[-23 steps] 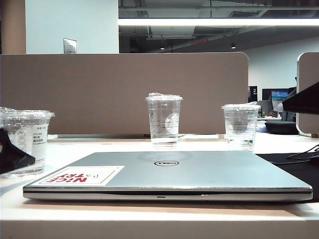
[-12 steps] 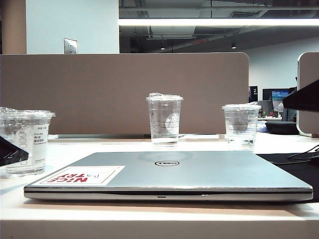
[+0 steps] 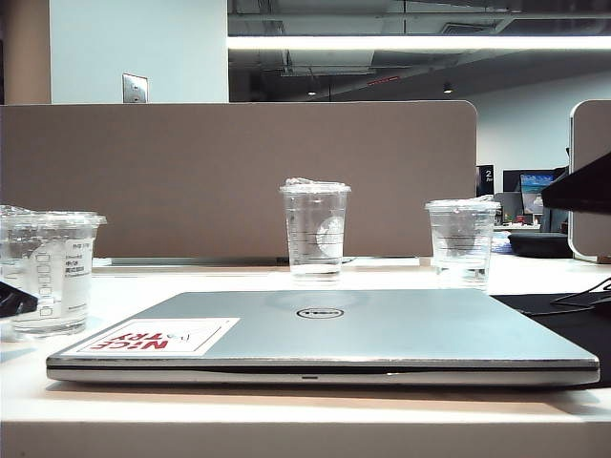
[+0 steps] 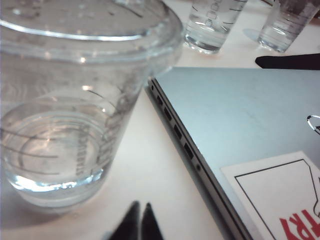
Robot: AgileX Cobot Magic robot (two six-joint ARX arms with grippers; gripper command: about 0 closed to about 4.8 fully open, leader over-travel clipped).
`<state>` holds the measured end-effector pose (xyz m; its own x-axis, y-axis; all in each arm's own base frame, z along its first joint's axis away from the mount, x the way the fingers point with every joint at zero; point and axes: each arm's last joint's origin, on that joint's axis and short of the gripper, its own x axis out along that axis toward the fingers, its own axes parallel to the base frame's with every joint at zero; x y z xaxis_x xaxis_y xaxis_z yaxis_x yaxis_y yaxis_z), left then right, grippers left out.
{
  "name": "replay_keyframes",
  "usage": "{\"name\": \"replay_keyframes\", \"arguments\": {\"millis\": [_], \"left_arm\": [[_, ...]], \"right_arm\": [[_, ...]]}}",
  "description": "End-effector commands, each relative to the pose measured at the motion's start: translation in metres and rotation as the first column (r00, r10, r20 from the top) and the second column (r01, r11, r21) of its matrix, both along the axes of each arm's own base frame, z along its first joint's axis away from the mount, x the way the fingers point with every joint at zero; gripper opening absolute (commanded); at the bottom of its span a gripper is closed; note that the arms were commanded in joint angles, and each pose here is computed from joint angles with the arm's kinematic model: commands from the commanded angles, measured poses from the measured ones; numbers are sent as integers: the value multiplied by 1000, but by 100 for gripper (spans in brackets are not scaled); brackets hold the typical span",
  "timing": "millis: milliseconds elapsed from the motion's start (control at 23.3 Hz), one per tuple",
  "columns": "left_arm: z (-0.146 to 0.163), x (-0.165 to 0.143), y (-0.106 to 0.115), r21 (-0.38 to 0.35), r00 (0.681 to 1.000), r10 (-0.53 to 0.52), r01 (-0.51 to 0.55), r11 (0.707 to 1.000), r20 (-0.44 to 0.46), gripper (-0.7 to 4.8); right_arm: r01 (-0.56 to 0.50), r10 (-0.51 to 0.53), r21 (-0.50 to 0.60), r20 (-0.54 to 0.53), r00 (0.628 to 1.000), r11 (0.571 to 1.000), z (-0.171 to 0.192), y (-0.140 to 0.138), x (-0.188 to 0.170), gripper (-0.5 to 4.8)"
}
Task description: Pick up the coffee cup on the left and place it on the left side of the laptop.
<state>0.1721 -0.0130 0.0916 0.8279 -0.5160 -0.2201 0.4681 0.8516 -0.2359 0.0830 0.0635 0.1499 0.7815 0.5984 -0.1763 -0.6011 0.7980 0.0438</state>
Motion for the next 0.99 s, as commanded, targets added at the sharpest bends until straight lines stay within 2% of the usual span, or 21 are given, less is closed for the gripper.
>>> {"name": "replay_keyframes", "arguments": {"millis": [43,515,644,858,987], "left_arm": [[5,1,0,-8,999,4,-3,1000,38,-5],[44,-3,1,-56,972,56,-44,997,228,-5],[50,-6,1,-56,969,56,-43,997,241,-5],[56,-13,1,-51,975,55,-45,998,213,-5],[62,-21,2,-29,972,92,-88,996,217,-5]], "right_arm": [[0,0,8,10,1000,1000,0,0,0,-4],[0,0,8,11,1000,1000,0,0,0,-4],[0,0,8,11,1000,1000,0,0,0,-4],[0,0,8,11,1000,1000,0,0,0,-4],[0,0,12,16,1000,1000,1,0,0,-4]]}}
